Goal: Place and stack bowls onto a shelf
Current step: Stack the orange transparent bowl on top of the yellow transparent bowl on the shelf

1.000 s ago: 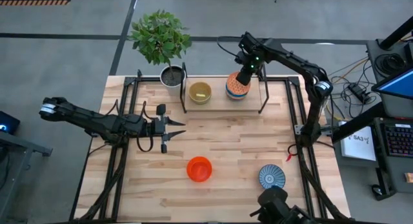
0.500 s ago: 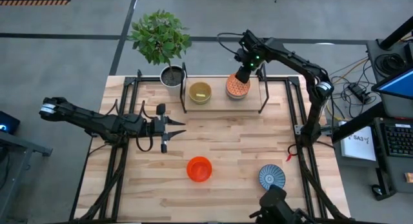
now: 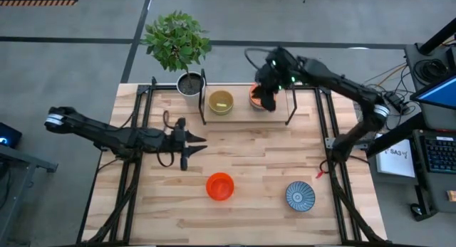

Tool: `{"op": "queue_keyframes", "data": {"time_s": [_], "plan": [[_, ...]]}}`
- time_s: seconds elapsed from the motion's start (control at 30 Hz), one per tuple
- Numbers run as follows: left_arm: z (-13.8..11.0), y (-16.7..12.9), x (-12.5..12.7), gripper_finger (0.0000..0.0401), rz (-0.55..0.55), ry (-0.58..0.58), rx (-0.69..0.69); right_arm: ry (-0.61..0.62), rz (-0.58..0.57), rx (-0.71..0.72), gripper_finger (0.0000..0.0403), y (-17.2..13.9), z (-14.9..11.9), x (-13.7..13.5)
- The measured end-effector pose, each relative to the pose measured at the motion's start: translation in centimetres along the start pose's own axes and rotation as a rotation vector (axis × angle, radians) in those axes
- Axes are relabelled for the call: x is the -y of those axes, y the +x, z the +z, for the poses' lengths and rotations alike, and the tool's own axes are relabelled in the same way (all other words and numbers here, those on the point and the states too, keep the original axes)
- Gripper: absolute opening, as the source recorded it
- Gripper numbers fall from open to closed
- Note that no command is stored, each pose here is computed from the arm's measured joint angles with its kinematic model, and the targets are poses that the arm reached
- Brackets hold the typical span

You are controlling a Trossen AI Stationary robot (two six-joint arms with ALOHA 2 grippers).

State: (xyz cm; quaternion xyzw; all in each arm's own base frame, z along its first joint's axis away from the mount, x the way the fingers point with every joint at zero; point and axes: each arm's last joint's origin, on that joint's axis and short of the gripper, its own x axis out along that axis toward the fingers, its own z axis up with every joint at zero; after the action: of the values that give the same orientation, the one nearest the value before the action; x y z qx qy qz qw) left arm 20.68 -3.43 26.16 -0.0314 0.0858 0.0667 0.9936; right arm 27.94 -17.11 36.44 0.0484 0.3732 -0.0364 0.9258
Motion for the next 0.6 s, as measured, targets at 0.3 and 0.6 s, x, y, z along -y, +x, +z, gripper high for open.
{"op": "queue_keyframes", "data": {"time_s": [0.3, 0.6], "plan": [[-2.1, 2.1, 1.8, 0.0088, -0.041, -0.214, -0.202, -0.149, 0.119, 0.214, 0.0073, -0.9, -3.5, -8.4], [-2.2, 4.8, 4.7, 0.0088, 0.009, -0.261, -0.562, -0.139, 0.231, 0.337, 0.0076, -1.0, -8.9, -12.9]]}}
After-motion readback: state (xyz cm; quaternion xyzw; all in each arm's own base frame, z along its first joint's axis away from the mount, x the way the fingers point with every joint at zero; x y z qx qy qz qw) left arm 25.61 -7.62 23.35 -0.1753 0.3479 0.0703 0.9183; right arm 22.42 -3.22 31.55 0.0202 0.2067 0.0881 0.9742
